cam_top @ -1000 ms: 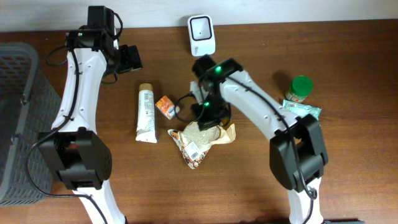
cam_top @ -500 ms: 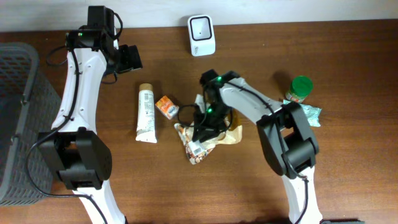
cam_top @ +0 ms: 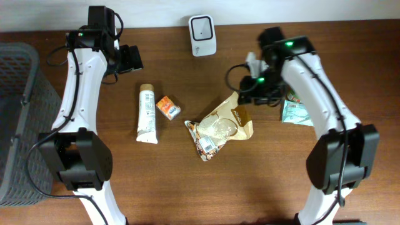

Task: Scan the item barcode

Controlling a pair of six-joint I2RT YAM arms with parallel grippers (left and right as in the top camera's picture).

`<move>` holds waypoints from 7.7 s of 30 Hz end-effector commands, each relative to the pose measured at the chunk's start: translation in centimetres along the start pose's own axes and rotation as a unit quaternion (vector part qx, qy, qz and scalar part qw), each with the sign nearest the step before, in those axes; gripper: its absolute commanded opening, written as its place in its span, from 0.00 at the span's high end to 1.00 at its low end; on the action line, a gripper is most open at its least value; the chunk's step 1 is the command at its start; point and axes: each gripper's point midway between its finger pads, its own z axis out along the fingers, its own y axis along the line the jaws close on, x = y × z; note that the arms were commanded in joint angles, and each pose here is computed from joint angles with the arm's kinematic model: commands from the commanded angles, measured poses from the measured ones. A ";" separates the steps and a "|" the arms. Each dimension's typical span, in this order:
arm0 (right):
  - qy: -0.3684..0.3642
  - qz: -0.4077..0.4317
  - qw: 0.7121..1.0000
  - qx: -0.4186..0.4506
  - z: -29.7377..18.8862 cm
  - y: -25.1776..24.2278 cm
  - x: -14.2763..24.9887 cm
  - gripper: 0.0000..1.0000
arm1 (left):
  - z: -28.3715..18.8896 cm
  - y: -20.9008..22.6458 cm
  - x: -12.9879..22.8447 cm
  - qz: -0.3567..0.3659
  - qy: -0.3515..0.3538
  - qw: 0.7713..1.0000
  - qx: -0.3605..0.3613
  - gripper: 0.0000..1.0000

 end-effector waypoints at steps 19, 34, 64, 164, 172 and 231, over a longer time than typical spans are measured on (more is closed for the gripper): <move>0.087 0.044 0.989 -0.107 12.9 -2.6 -0.8 0.96 | -0.2 -15.2 14.6 0.125 0.185 0.958 0.179 1.00; 0.051 0.113 0.983 -0.138 14.0 1.2 -3.4 0.96 | 1.2 -16.1 23.8 0.161 0.313 0.901 0.252 1.00; 0.139 0.040 0.964 -0.225 14.5 6.7 1.8 0.40 | 10.7 -12.9 23.5 0.129 0.254 0.952 0.116 1.00; 0.087 -0.095 0.988 0.086 13.8 3.8 3.3 0.59 | 3.1 -3.9 4.6 0.011 0.053 0.996 0.071 0.43; -0.015 -0.068 0.996 -0.061 11.3 9.2 -2.9 0.51 | 3.1 -4.2 5.2 0.011 0.066 0.995 0.078 0.44; 0.034 -0.001 0.986 -0.163 8.8 -0.6 -5.9 0.59 | 8.8 -20.6 15.2 0.107 0.140 0.966 0.191 1.00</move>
